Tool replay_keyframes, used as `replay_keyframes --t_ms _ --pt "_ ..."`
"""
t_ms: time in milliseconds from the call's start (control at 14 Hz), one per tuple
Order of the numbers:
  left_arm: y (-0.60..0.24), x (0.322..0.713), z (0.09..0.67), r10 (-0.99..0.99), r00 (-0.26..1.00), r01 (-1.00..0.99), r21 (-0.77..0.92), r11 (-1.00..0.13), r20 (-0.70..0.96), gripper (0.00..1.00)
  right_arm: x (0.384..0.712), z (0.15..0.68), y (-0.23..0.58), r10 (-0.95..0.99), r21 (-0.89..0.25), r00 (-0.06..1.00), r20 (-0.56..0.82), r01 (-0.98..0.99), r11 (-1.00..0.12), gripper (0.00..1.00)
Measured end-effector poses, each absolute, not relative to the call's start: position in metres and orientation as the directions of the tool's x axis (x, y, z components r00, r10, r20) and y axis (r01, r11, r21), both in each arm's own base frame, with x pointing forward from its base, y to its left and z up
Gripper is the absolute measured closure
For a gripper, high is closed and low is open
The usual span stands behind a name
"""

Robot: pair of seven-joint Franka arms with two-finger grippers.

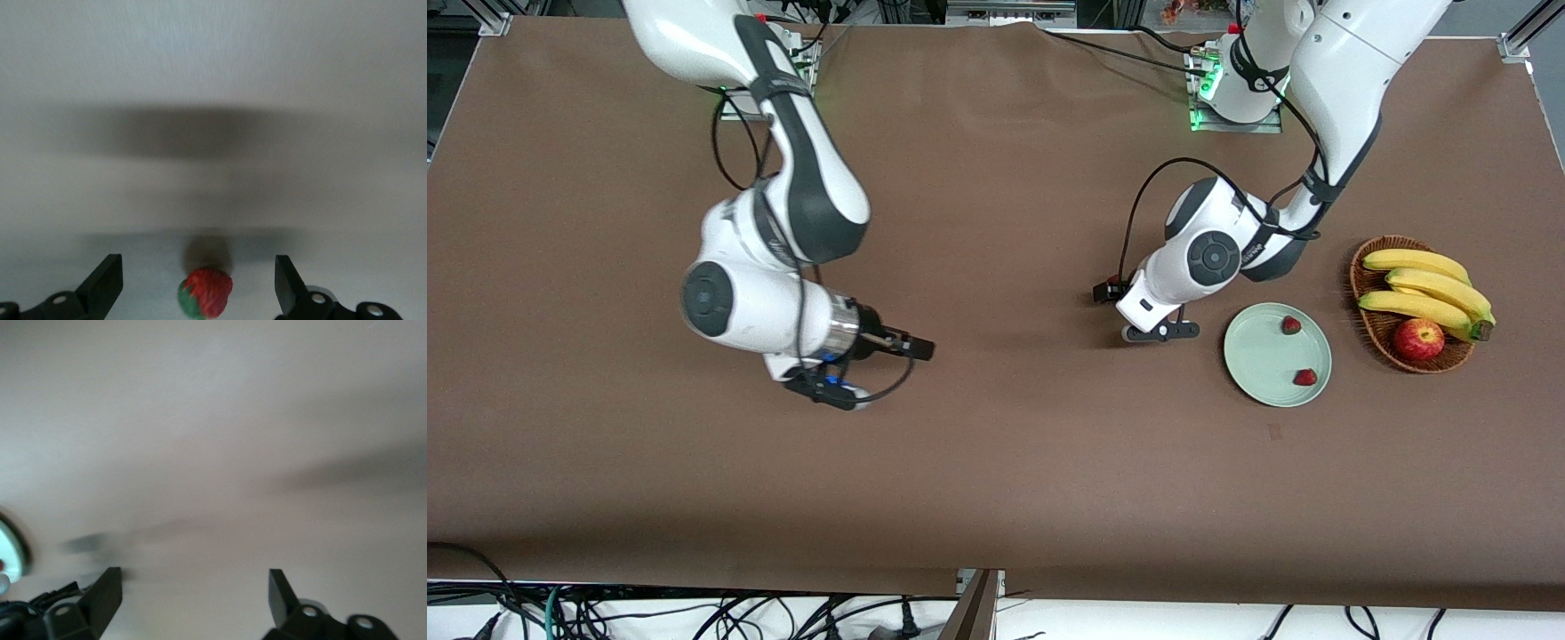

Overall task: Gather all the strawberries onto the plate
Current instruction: 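Grasp the last strawberry with the left gripper while the right gripper withdraws, then lower the strawberry onto the plate and open the left gripper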

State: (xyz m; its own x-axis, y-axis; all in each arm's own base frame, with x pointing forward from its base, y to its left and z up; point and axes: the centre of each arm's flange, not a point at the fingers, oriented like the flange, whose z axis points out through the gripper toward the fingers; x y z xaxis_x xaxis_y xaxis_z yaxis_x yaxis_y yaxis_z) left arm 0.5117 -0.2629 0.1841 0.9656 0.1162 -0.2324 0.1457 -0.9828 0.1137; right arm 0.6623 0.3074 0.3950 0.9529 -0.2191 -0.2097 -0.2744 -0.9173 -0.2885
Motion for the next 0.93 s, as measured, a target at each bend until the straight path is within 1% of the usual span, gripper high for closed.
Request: replay_keyframes --t_ms 286,357,500,571,643,714,786,929 --pt "-0.271 0.492 0.176 0.117 0.962 0.146 0.101 -0.984 -0.248 0.00 0.651 0.472 0.265 -0.078 -0.187 0.992 -0.098 -0.096 -0.978 0.00" --pt "-0.275 0.488 0.176 0.115 0.961 0.143 0.098 -0.985 -0.250 0.00 0.647 0.493 0.252 -0.068 -0.172 0.994 -0.080 -0.081 -0.982 0.00" --pt "-0.284 0.484 0.176 0.105 0.964 0.134 0.101 -0.986 -0.244 0.04 0.637 0.530 0.224 -0.072 -0.159 0.994 -0.081 -0.084 -0.984 0.00" --pt "-0.286 0.483 0.176 0.103 0.965 0.131 0.104 -0.986 -0.241 0.11 0.630 0.545 0.210 -0.074 -0.148 0.993 -0.087 -0.086 -0.985 0.00" --pt "-0.287 0.483 0.176 0.102 0.965 0.130 0.105 -0.986 -0.240 0.11 0.623 0.560 0.199 -0.072 -0.129 0.993 -0.090 -0.084 -0.988 0.00" --pt "-0.286 0.483 0.176 0.103 0.965 0.131 0.105 -0.986 -0.239 0.18 0.616 0.572 0.189 -0.072 -0.110 0.993 -0.090 -0.082 -0.991 0.00" --pt "-0.286 0.483 0.176 0.104 0.965 0.132 0.104 -0.986 -0.239 0.30 0.608 0.583 0.181 -0.068 -0.099 0.994 -0.089 -0.077 -0.992 0.00" --pt "-0.285 0.483 0.175 0.105 0.965 0.133 0.103 -0.986 -0.240 0.32 0.593 0.595 0.161 -0.035 -0.086 0.996 -0.084 -0.042 -0.995 0.00"
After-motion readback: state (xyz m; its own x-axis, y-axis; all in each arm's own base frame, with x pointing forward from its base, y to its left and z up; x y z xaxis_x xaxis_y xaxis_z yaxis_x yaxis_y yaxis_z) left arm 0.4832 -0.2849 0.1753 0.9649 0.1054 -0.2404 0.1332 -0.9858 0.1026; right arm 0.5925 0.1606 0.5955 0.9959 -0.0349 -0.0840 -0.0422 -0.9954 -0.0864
